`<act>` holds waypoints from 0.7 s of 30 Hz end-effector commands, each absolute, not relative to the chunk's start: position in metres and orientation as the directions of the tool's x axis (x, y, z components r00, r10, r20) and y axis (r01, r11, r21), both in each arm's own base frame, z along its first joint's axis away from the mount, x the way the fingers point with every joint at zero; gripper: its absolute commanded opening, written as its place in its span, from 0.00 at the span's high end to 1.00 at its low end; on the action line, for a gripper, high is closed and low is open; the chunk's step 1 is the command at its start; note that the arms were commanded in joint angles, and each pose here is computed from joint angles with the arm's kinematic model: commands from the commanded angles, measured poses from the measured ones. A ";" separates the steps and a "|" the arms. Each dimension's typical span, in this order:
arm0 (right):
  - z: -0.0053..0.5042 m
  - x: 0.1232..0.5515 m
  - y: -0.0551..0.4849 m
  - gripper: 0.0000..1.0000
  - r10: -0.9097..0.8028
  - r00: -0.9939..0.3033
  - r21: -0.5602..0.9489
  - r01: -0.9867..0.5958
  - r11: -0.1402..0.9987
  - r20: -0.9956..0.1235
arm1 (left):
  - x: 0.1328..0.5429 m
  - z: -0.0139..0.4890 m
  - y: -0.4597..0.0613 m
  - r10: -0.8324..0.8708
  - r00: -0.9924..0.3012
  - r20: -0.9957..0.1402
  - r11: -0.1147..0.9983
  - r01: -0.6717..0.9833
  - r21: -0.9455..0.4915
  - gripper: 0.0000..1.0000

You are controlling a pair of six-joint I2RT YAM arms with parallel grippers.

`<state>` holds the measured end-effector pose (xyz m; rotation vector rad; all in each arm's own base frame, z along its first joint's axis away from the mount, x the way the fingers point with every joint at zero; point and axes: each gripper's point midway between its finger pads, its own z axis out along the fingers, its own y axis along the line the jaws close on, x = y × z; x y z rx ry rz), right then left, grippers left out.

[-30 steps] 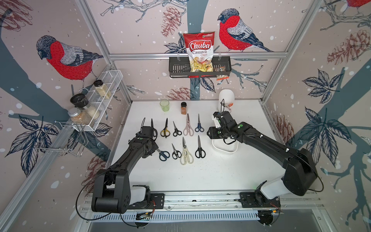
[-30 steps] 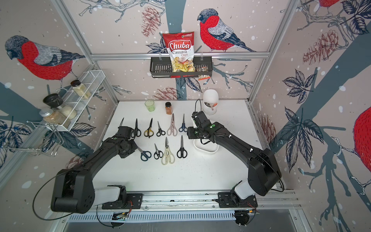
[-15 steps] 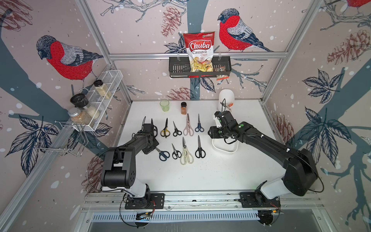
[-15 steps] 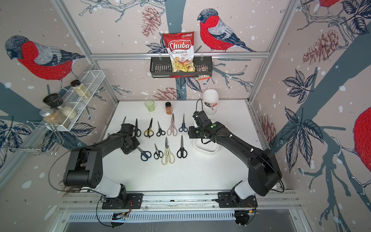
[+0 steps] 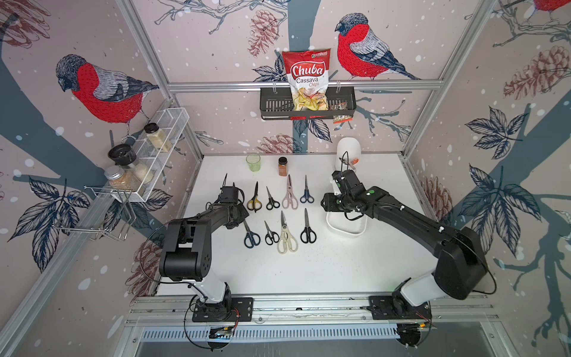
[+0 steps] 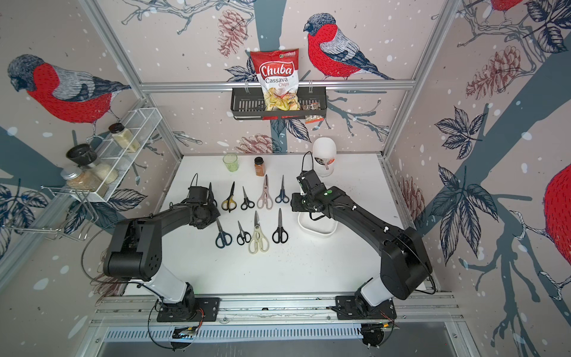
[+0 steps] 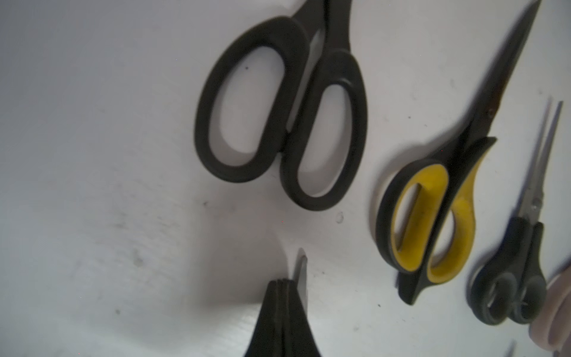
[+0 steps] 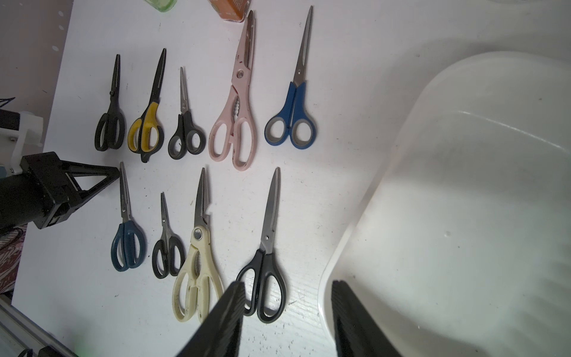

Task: Take the scissors out of the storage box
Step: Adjust the scissors at the center of the board.

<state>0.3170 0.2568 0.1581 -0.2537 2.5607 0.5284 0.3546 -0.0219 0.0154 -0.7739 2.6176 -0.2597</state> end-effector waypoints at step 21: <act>0.131 0.361 0.113 0.40 0.133 -0.734 0.136 0.055 0.989 -0.666 | 0.347 0.106 -0.035 -0.380 -0.822 -0.423 0.918 -0.279 -0.282 0.60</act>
